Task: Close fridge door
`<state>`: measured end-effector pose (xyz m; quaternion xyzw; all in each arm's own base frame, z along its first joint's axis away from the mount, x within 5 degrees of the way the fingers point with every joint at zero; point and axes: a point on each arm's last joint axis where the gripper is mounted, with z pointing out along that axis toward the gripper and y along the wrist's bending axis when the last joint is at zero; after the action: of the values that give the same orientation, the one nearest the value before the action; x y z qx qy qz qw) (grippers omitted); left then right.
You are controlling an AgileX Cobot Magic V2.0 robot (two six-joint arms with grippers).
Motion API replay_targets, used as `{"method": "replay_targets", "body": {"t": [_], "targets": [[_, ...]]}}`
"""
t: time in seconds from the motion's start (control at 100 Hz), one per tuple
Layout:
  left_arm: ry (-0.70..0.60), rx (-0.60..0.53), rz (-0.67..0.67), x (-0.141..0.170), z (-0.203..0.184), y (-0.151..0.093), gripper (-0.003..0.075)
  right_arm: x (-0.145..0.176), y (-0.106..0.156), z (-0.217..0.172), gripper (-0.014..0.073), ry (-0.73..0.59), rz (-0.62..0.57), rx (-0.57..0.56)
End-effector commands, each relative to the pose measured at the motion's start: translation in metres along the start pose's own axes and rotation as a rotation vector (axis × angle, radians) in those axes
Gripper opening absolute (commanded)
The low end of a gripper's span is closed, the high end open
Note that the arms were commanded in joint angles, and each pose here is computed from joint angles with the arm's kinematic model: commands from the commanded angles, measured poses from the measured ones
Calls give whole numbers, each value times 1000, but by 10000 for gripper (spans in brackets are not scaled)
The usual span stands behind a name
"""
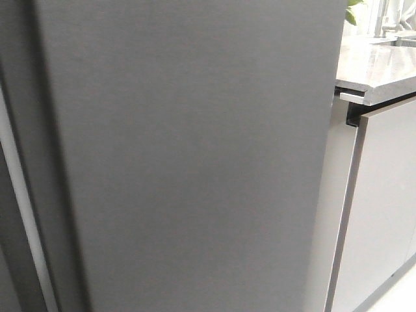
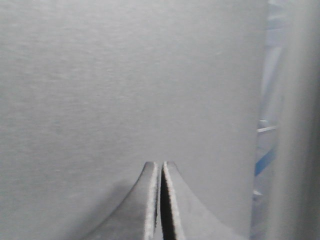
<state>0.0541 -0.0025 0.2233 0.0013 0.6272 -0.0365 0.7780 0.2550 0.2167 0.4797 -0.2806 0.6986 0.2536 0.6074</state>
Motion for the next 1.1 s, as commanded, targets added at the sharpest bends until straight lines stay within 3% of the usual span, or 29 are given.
{"method": "replay_targets", "body": {"t": [0.0,0.23,0.4,0.74,0.88,1.09], "targets": [[-48,-4,-8,5,-1,1,-20,-13,-6,11,-45,-110,-19,34],[-48,-4,-8,5,-1,1,-20,-4,-8,26,-45,-82,-20,36],[-48,-6,-8,5,-1,1,-20,-11,-7,13,-45,-85,-70,47],[-48,-6,-8,5,-1,1,-20,-42,-33,-83,-44,-153,-65,173],[-48,-6,-8,5,-1,1,-20,-34,-43,-127,-44,-155,-57,264],[-48,-6,-8,5,-1,1,-20,-3,-36,-187,-44,-177,-17,349]]}}
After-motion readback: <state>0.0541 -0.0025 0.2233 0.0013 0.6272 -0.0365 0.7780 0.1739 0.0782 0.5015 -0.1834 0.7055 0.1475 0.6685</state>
